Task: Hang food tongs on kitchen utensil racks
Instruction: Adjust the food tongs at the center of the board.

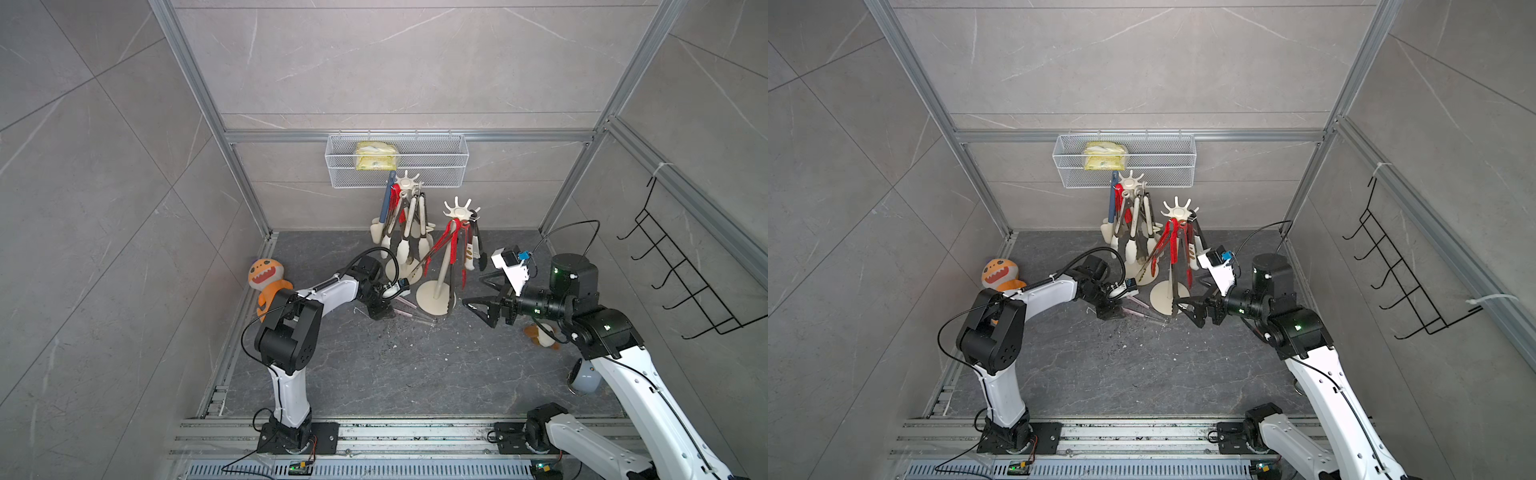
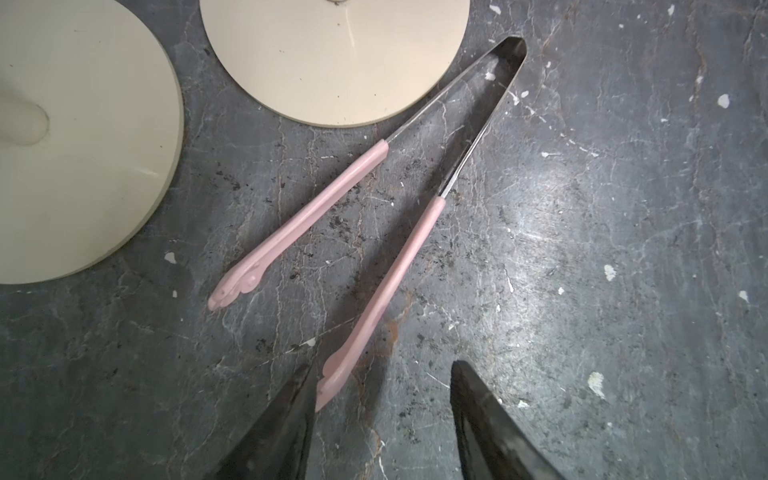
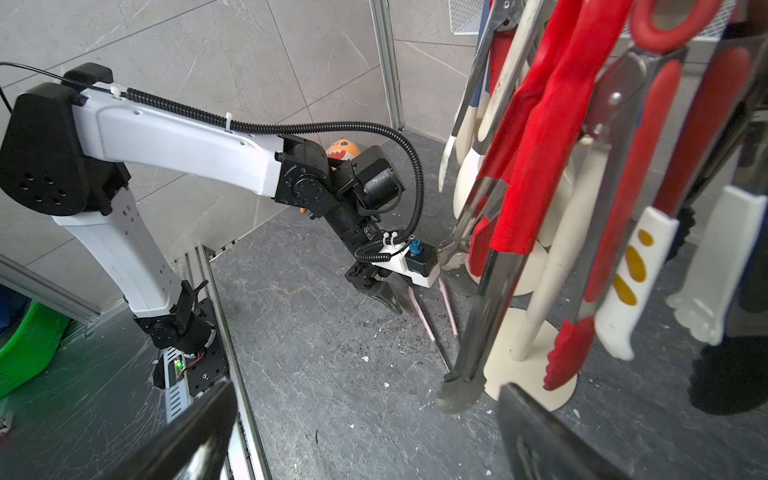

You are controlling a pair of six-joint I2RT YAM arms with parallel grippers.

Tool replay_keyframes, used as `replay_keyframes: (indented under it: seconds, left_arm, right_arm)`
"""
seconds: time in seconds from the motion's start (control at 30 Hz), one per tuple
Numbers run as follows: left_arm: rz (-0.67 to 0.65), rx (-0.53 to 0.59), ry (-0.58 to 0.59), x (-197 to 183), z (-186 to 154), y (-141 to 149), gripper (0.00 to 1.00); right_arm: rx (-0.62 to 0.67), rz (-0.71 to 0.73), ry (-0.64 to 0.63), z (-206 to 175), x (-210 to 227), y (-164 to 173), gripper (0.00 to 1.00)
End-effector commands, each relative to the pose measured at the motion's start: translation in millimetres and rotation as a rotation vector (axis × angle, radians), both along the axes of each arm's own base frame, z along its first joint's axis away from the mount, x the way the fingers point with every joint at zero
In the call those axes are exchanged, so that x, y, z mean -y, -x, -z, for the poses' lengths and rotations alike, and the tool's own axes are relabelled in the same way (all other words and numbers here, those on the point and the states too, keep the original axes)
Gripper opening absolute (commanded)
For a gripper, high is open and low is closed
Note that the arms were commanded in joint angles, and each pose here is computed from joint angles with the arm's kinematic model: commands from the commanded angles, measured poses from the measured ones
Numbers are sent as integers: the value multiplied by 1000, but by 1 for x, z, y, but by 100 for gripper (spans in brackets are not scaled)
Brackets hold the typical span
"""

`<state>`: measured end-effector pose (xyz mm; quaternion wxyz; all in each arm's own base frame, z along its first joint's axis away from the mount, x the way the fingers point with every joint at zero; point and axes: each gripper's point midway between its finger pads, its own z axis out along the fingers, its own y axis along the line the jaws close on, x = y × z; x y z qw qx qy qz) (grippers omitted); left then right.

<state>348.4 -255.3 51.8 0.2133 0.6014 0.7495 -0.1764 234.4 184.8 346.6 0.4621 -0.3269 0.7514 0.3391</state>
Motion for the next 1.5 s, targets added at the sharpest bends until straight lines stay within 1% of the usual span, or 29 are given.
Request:
replay_keyframes:
  seconds: [0.0,0.13,0.33,0.47,0.57,0.63,0.8,1.07,1.33,1.47]
  left_arm:
    - [28,-13,4,1,-1,0,54]
    - [21,-12,-13,0,6,-3,52]
    - [24,-11,-14,2,6,-6,49]
    - [26,-28,-30,-1,9,-3,44]
    - [20,-46,-49,-4,12,0,38]
    - [12,-62,-56,-6,13,3,35]
    - [-1,-104,-74,-12,15,15,25]
    - [-35,-158,-105,-29,14,45,16]
    - [-132,-207,-109,-48,7,79,14]
    - [-226,-257,-110,-57,5,95,14]
  right_arm:
    - [22,-20,0,-9,-2,2,100]
    - [20,-24,0,-9,-3,2,100]
    - [15,-21,0,-8,-3,0,100]
    - [15,-21,-1,-10,-3,0,100]
    - [16,-21,-1,-10,-3,-1,100]
    - [16,-19,-1,-10,-3,-1,100]
    - [17,-21,-3,-10,-3,-1,100]
    - [20,-23,-7,-11,-4,0,100]
    - [11,-34,-18,-10,-6,-1,100]
    - [12,-38,-25,-12,-7,-4,100]
